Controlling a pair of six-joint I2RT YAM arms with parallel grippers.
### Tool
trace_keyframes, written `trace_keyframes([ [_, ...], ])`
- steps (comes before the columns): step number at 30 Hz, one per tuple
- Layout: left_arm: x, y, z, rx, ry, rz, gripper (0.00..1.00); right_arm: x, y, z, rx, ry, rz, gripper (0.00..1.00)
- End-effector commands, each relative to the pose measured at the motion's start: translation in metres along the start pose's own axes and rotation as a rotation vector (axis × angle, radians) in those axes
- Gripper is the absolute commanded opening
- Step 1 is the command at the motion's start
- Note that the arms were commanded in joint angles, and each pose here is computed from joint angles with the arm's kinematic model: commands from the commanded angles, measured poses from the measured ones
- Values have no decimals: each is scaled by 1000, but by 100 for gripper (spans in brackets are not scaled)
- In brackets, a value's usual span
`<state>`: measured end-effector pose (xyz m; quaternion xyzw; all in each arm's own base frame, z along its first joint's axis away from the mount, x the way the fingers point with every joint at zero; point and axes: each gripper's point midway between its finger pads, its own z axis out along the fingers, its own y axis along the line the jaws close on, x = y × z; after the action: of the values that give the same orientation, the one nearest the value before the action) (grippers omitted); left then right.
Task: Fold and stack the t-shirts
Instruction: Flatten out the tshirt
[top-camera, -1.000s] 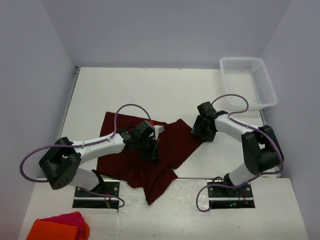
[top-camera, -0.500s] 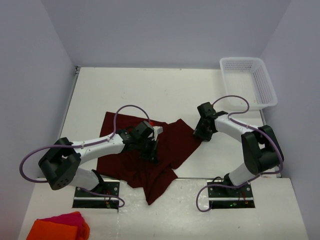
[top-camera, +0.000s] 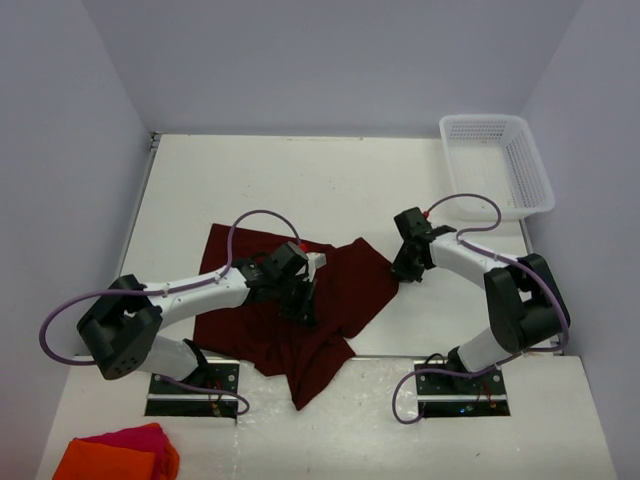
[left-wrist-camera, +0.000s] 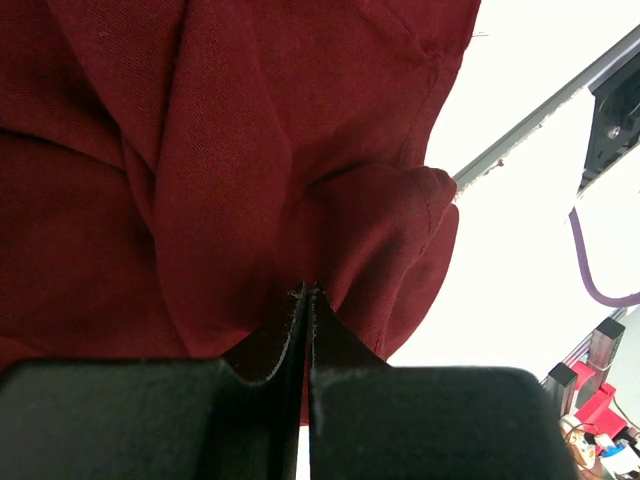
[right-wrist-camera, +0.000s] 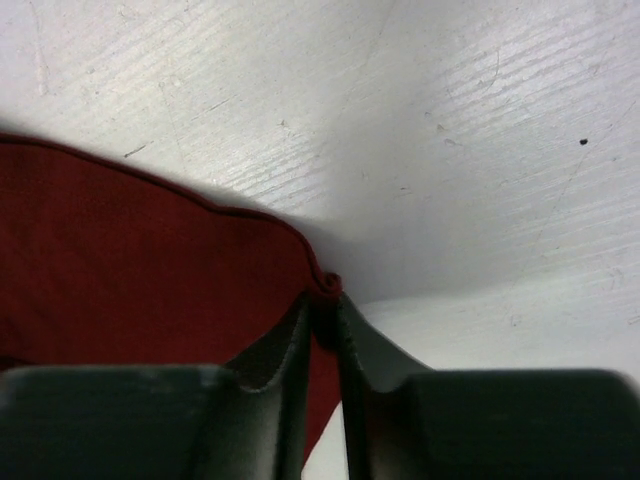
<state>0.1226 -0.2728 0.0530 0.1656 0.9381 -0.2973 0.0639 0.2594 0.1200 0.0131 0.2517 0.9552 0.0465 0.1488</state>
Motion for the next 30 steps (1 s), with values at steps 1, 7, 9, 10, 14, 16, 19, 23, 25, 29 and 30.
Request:
trace_keyframes([
  [1,4,4,2,6,20,12,0,-10,1,-4,3,-65,36,1],
  [7,-38,5,-20,-100,-160,71,0,-32,10,-15,-2,-147,-46,0],
  [9,-76,-5,-42,-143,-260,66,5,-40,19,-21,-38,-169,-86,0],
  [10,-90,-6,-49,-160,-288,51,9,-41,26,-24,-65,-169,-113,0],
  [14,-155,5,-86,-132,-374,-75,14,-48,38,-39,-113,-195,-209,0],
  [16,-180,29,-99,-164,-426,-133,18,-53,44,-43,-137,-217,-248,0],
  [19,-207,72,-115,-225,-447,-242,41,-57,47,-48,-143,-229,-275,0],
  [23,-219,142,-120,-318,-441,-392,49,-59,54,-57,-181,-238,-320,0],
  [25,-218,177,-118,-355,-415,-460,49,-59,59,-65,-216,-246,-328,0],
  [29,-213,228,-124,-508,-403,-531,49,-53,63,-70,-267,-239,-357,0],
  [30,-212,237,-125,-533,-400,-543,50,-52,61,-68,-267,-234,-360,0],
])
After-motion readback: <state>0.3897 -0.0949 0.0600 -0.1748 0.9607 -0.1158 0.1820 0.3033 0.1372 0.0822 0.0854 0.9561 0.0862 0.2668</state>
